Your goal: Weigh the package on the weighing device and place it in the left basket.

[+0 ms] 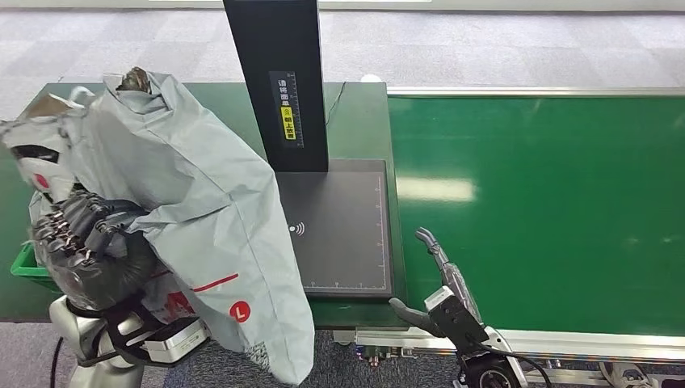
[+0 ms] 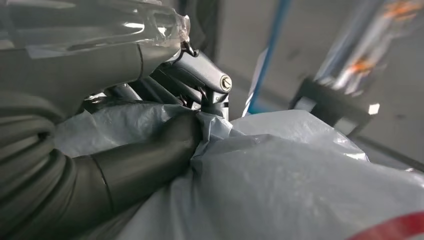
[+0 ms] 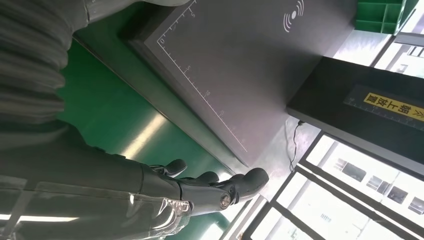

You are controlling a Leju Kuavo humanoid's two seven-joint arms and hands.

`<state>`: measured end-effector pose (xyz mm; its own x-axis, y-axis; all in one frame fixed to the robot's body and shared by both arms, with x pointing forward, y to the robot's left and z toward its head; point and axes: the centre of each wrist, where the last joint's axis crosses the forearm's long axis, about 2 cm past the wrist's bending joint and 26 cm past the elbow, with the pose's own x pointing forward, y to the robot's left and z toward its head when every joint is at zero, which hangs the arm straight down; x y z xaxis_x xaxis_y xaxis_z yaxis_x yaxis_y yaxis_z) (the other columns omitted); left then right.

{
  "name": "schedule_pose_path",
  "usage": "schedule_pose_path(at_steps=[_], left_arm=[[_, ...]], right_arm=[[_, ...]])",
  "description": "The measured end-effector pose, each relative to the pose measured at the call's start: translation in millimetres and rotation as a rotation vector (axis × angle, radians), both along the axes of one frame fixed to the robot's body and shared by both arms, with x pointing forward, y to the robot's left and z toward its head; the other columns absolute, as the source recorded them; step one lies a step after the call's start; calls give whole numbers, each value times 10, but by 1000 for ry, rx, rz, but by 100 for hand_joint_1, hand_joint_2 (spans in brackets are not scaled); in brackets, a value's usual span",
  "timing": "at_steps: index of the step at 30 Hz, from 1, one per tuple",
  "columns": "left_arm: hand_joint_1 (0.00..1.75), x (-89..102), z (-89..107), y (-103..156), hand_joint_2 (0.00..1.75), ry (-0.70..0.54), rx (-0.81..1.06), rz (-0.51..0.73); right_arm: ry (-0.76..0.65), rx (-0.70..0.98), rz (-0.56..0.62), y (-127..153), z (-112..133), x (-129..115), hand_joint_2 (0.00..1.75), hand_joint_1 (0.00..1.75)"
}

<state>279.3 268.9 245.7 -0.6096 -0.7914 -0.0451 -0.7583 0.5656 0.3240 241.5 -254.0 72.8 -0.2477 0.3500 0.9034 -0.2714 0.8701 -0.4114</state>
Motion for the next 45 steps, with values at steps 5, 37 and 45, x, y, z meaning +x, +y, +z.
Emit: schedule_pose_path(at_steps=[5, 37, 45], left_arm=[[175, -53, 190, 162, 175, -78, 1, 101], [175, 2042, 1846, 809, 175, 588, -13, 935], [175, 2221, 1964, 1059, 175, 867, 126, 1070]], right_arm=[[3, -3, 5, 4, -12, -14, 175, 0], [81, -30, -86, -96, -138, -257, 175, 0], [68, -32, -64, -90, -74, -143, 175, 0]])
